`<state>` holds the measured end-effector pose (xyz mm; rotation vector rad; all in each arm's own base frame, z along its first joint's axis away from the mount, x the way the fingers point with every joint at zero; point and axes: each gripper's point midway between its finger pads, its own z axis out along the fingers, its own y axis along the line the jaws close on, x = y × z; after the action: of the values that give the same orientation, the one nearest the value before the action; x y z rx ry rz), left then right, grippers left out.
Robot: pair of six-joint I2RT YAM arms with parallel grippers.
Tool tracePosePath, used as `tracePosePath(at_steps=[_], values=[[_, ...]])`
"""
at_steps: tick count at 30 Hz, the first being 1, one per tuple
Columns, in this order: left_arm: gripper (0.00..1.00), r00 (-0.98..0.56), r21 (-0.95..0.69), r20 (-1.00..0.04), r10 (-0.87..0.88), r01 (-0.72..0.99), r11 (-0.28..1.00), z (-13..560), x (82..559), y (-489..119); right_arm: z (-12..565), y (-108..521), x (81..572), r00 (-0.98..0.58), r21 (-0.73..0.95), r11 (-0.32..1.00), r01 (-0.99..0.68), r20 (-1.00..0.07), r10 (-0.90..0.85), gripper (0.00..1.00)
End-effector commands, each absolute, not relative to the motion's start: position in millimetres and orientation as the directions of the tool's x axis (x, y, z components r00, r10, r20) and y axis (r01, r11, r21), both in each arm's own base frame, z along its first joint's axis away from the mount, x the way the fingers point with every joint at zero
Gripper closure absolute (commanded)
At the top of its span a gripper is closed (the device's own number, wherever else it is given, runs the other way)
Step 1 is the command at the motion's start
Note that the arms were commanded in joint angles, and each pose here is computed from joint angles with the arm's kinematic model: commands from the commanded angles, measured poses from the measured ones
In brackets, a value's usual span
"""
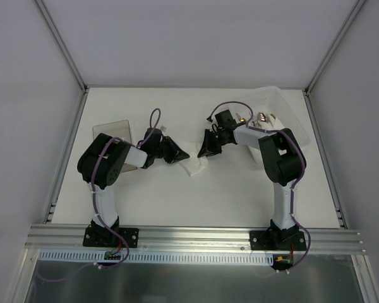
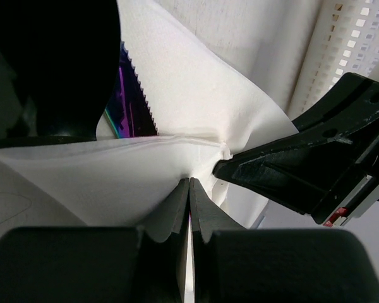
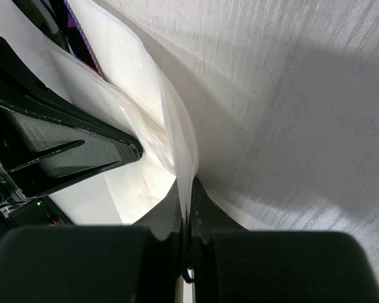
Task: Place the utensils on the paper napkin and roll it up
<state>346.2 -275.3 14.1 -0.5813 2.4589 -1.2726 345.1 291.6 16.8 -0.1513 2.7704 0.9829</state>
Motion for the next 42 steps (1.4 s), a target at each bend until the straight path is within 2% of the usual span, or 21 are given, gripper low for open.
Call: tracePosePath(at_steps=[1, 8, 14, 21, 26, 35, 42], values=[[1.00, -0.863, -0.770, -0.045, -0.504, -0.291, 0.567, -14, 324, -256, -1, 263, 354, -0.969, 0.505, 0.851, -0.141, -0.247, -0.014, 1.00], [1.00, -0.847, -0.749, 0.021, -0.532, -0.366, 0.553, -31, 321, -252, 29, 277, 357, -0.949, 0.583, 0.786, -0.203, -0.316, -0.010, 1.00], [1.00, -0.845, -0.737, 0.015, -0.535, -0.371, 0.564, -32, 322, -250, 55, 293, 351, -0.943, 0.648, 0.726, -0.232, -0.334, -0.004, 0.96], [1.00, -0.840, -0.719, 0.020, -0.543, -0.389, 0.576, -32, 322, -248, 71, 309, 338, -0.931, 0.647, 0.707, -0.285, -0.363, -0.043, 0.91], [1.00, -0.836, -0.705, 0.018, -0.549, -0.400, 0.586, -34, 321, -245, 78, 318, 329, -0.937, 0.662, 0.694, -0.283, -0.346, -0.053, 0.89], [1.00, -0.828, -0.696, 0.017, -0.560, -0.412, 0.588, -33, 321, -243, 48, 326, 292, -0.977, 0.644, 0.738, -0.200, -0.191, -0.098, 0.87], [1.00, -0.825, -0.691, 0.018, -0.565, -0.418, 0.589, -34, 322, -242, 33, 324, 282, -0.968, 0.562, 0.791, -0.241, -0.201, -0.152, 0.86]])
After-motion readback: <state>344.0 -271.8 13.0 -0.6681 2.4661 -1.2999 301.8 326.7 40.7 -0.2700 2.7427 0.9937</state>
